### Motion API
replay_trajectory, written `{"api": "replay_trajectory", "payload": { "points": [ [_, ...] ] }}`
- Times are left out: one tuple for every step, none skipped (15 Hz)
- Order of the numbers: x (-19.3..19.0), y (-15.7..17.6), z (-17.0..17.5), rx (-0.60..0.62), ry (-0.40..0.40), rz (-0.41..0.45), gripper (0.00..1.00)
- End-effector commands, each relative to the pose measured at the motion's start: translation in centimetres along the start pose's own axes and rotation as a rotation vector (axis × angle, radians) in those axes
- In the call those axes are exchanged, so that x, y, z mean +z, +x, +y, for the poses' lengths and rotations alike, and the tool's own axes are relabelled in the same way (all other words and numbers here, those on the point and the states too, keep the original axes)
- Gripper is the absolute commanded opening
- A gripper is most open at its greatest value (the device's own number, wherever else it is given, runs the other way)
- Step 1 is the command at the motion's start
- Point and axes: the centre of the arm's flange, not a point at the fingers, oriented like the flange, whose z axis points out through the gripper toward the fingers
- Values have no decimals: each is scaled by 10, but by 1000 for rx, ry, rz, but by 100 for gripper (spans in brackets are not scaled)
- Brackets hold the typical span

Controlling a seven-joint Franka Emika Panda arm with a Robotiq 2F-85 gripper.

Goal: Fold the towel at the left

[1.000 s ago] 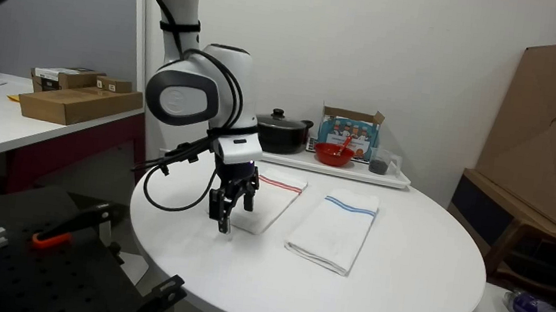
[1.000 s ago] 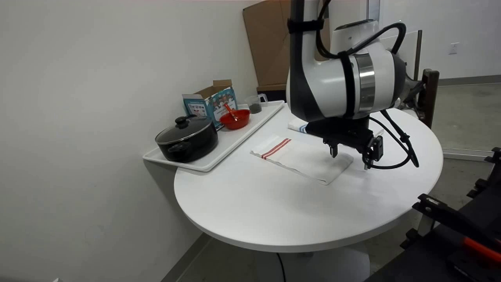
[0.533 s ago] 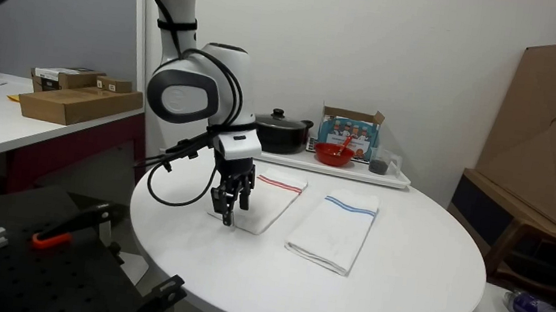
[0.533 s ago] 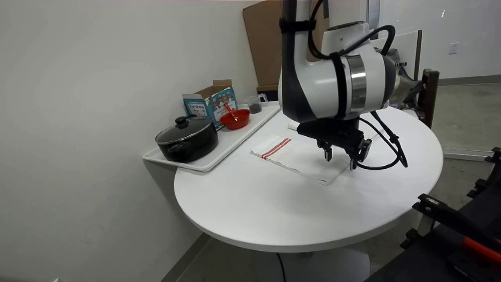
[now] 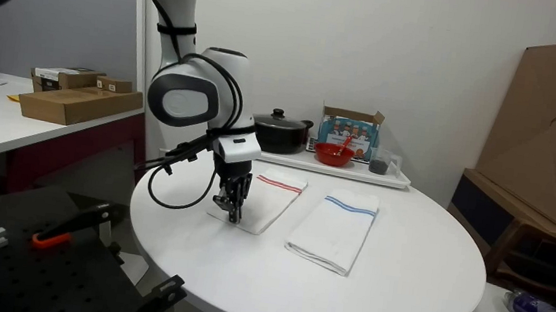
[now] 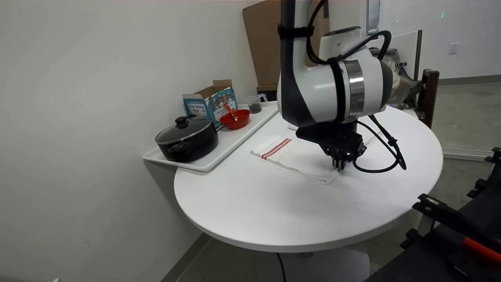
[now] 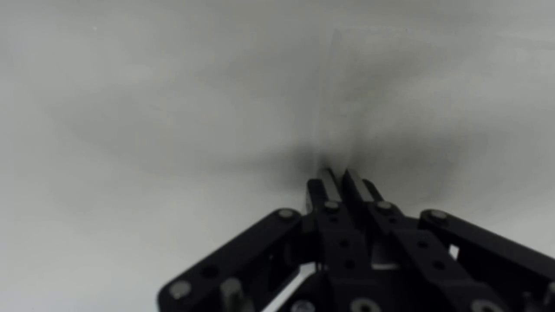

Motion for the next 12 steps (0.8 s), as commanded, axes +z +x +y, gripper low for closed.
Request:
{"api": "replay_trajectory", "payload": {
  "points": [
    [12, 2, 4, -28, -11, -3, 6],
    [10, 3, 6, -31, -12, -9, 8],
    [5, 3, 8, -37, -11, -16, 9],
    [-1, 4, 12, -50, -11, -23, 10],
    [-10, 5, 18, -65, -10, -32, 9],
    [-17, 5, 25, -83, -9, -38, 10],
    [-26, 4, 37, -107, -11, -45, 9],
    [-32, 4, 49, -129, -16, -45, 9],
    [-38, 3, 65, -155, -29, -49, 9],
    [-43, 2, 79, -177, -39, -50, 9],
    [-49, 1, 94, -197, -48, -49, 8],
    [-55, 0, 107, -213, -54, -47, 9]
  ]
}}
